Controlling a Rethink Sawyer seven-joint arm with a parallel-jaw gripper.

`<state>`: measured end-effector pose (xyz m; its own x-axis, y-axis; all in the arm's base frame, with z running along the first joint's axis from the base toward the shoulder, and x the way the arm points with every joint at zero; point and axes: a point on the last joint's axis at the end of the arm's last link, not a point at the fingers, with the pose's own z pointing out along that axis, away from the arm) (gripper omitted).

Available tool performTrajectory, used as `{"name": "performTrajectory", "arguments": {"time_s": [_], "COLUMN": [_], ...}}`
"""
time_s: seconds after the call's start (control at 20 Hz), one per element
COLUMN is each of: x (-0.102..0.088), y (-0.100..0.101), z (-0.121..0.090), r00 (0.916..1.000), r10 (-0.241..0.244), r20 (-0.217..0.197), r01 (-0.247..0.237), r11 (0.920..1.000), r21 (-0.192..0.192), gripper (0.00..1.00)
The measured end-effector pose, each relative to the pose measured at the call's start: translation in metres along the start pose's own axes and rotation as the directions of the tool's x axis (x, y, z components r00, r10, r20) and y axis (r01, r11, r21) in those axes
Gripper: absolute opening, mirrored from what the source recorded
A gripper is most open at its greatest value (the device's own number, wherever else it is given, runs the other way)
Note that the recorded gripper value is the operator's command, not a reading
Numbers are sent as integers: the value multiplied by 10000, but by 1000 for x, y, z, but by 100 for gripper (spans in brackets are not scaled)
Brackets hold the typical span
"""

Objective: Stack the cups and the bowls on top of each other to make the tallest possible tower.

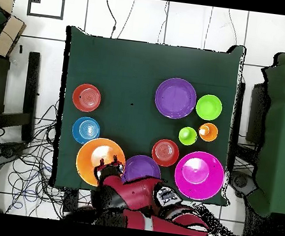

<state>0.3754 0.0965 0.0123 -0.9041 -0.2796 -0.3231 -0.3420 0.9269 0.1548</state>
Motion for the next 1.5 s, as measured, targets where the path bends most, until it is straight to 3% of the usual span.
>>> {"name": "performTrajectory", "arguments": {"time_s": [0.25, 0.45, 0.7, 1.2, 1.45, 1.5], "x": [-8, -20, -42, -78, -90, -96], "y": [-19, -31, -37, -21, -26, -30], "z": [-10, -16, -25, -32, -44, -51], "r00": [9974, 9958, 9964, 9914, 9870, 9854], "r10": [-213, -224, -401, -1282, -1598, -1702], "r20": [-692, -891, -743, -274, -148, -69], "r01": [186, 174, 353, 1261, 1595, 1702], "r11": [9990, 9983, 9973, 9897, 9870, 9854], "r21": [-404, -560, -649, -676, -200, 71], "gripper": [100, 100, 100, 100, 100, 100]}}
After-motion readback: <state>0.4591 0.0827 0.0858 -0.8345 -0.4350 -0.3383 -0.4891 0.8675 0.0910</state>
